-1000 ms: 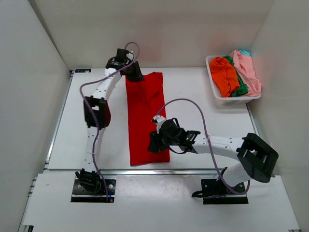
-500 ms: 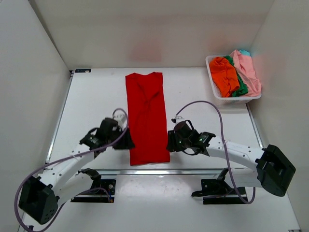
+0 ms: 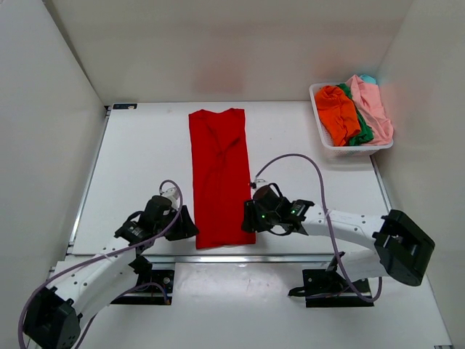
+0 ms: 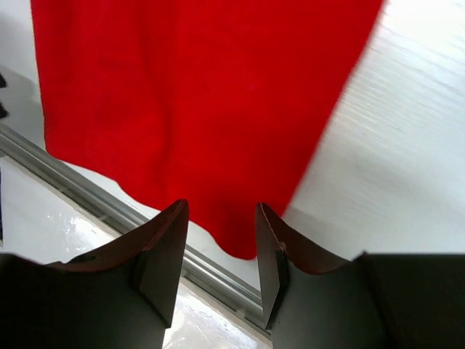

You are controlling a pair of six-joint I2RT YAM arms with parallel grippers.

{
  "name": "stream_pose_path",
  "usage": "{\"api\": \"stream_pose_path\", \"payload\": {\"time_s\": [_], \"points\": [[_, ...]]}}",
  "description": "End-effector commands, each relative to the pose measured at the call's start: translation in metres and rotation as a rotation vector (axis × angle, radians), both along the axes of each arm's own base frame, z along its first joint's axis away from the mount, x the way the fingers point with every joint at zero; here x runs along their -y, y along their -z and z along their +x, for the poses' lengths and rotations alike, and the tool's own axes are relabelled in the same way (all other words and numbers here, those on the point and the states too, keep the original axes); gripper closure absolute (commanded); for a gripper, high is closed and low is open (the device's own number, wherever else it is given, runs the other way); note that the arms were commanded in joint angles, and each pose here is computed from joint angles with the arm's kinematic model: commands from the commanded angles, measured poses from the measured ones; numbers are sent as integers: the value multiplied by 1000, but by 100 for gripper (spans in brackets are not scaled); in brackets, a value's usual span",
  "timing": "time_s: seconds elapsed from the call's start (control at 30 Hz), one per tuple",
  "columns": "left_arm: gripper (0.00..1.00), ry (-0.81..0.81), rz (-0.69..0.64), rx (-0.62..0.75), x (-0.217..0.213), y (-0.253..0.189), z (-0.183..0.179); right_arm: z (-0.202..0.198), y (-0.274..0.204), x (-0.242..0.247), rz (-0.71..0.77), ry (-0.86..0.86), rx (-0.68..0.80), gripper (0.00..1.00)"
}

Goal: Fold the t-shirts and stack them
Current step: Rotate the tshirt 90 degrees, then grab the bottom of the folded rectangular tshirt with both arms

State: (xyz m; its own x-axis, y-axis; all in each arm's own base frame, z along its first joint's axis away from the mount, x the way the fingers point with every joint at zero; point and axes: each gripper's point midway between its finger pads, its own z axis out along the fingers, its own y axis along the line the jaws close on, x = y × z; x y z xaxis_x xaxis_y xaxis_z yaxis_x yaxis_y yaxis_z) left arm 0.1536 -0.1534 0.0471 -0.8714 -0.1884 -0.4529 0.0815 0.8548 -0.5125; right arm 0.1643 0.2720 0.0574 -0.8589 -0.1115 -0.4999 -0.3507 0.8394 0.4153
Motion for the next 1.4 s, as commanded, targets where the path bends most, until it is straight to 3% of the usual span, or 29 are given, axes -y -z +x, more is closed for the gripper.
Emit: {"api": "stream_pose_path", "payload": {"time_s": [0.0, 0.3, 0.43, 0.5, 0.53, 0.57, 0.6, 1.17, 1.37], "points": [[42, -8, -3, 4, 6, 2, 2, 7, -11, -26, 42, -44, 24, 60], [40, 5, 142, -73, 6, 26, -2, -9, 34, -29, -118, -94, -77, 60], [45, 41, 171, -100, 17, 33, -6, -11, 44, -24, -154, -92, -101, 74], [74, 52, 192, -112, 17, 39, -7, -12, 46, -21, -158, -95, -105, 90], [81, 58, 190, -124, 17, 40, -9, -12, 44, -21, -149, -95, -99, 100], [95, 51, 211, -125, 12, 43, -9, -11, 44, -18, -152, -89, -102, 100], [100, 43, 216, -118, 9, 40, -7, -10, 39, -17, -139, -86, -95, 100], [100, 69, 221, -119, 2, 34, -9, -17, 22, 15, -109, -107, -92, 100], [100, 81, 210, -123, 5, 32, -12, -17, 2, 10, 2, -78, -63, 68]]}}
